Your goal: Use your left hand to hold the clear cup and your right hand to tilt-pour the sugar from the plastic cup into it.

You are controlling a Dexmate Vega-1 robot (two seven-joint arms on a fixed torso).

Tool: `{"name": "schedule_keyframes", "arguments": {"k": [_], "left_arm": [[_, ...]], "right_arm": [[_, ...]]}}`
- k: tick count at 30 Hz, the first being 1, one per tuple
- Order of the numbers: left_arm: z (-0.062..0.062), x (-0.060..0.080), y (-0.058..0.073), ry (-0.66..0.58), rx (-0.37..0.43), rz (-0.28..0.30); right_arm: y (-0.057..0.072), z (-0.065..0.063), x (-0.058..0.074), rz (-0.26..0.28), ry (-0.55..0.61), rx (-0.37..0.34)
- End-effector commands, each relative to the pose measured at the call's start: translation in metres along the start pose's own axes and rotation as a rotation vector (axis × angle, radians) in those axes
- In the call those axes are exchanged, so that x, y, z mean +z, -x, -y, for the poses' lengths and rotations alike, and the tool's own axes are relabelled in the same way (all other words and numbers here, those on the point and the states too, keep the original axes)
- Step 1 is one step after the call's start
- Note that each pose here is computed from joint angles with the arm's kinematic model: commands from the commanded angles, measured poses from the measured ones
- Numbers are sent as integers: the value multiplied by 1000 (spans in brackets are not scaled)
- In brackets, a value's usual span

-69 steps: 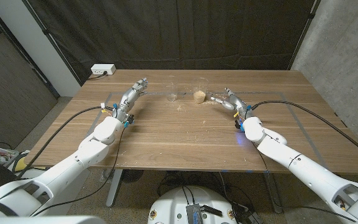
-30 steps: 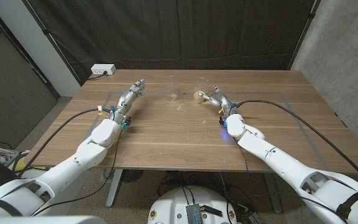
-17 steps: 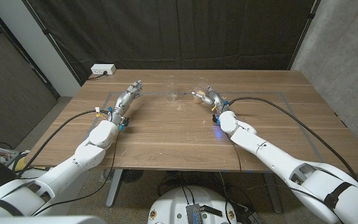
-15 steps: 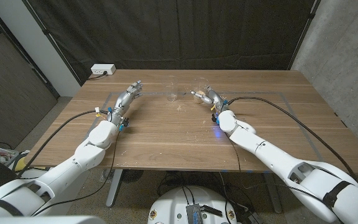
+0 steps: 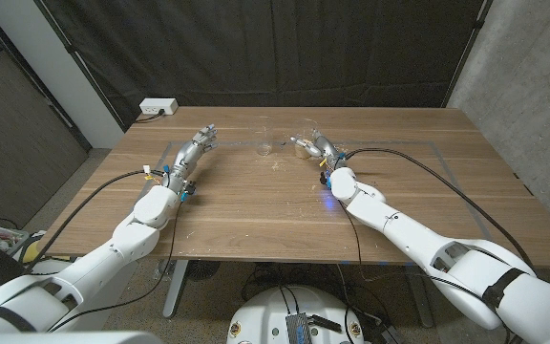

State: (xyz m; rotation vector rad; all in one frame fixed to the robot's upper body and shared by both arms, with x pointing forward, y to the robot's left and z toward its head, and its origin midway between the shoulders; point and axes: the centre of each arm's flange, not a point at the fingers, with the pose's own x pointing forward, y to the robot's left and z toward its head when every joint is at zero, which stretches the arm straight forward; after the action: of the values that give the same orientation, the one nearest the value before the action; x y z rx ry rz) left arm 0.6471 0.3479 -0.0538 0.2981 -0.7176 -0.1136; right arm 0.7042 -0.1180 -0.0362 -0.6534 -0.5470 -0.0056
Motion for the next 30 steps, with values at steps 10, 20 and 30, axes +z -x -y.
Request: {"name": "schedule_keyframes", "arguments": {"k": [10,20,30], "left_arm": [[-2,-4,-5,10,-5,-9],[1,-4,-9,10,-8,-6],[6,-5,-11,9,-8,-9]], "right_arm": [[6,-29,-19,38,-236,-157],[10,-40,-30,-31,-251,-157],[13,-34,-33,-5,-252,-172]]}}
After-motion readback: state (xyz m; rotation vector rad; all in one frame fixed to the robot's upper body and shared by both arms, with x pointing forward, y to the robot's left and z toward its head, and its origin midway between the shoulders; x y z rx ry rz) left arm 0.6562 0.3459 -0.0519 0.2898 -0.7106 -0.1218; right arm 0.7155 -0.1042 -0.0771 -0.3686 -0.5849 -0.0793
